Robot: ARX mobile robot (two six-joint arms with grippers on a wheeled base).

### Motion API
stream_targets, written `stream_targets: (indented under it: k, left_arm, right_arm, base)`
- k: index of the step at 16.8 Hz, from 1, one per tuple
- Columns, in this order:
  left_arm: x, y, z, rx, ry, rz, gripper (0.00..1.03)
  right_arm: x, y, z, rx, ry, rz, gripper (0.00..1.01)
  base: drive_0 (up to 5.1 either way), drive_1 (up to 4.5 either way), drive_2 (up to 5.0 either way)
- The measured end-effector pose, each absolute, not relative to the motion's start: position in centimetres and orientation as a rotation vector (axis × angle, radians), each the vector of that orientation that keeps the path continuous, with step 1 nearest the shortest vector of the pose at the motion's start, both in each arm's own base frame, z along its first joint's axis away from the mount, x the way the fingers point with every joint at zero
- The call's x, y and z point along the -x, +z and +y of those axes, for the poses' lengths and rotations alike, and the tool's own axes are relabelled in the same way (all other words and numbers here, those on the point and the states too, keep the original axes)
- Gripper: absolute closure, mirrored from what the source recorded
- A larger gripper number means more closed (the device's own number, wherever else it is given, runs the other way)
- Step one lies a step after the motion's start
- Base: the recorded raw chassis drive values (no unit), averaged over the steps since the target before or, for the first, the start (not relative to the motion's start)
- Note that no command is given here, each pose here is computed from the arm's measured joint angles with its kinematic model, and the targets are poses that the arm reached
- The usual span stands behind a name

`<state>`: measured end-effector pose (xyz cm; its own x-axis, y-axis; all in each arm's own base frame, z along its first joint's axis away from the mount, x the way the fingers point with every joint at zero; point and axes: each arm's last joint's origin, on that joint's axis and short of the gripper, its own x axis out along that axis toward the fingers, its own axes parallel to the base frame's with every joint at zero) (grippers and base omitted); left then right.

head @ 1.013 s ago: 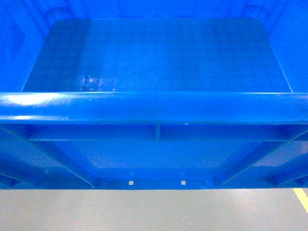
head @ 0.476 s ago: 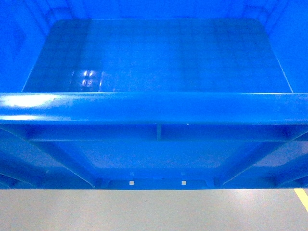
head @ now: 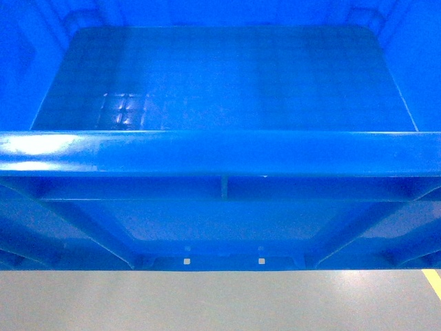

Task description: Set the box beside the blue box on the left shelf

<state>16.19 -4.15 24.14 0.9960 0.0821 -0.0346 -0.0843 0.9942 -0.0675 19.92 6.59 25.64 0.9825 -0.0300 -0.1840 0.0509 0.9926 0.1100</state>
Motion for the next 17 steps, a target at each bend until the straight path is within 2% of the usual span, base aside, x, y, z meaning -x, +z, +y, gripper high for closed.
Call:
stream_targets:
  k: [17]
  left_arm:
    - [-16.19, 24.14, -4.13, 0.068, 0.086, 0.032, 0.93]
  right_arm:
    - [-19.92, 25.65, 6.61, -0.115, -0.034, 0.183, 0.90]
  base:
    - [0.0, 4.00, -4.0]
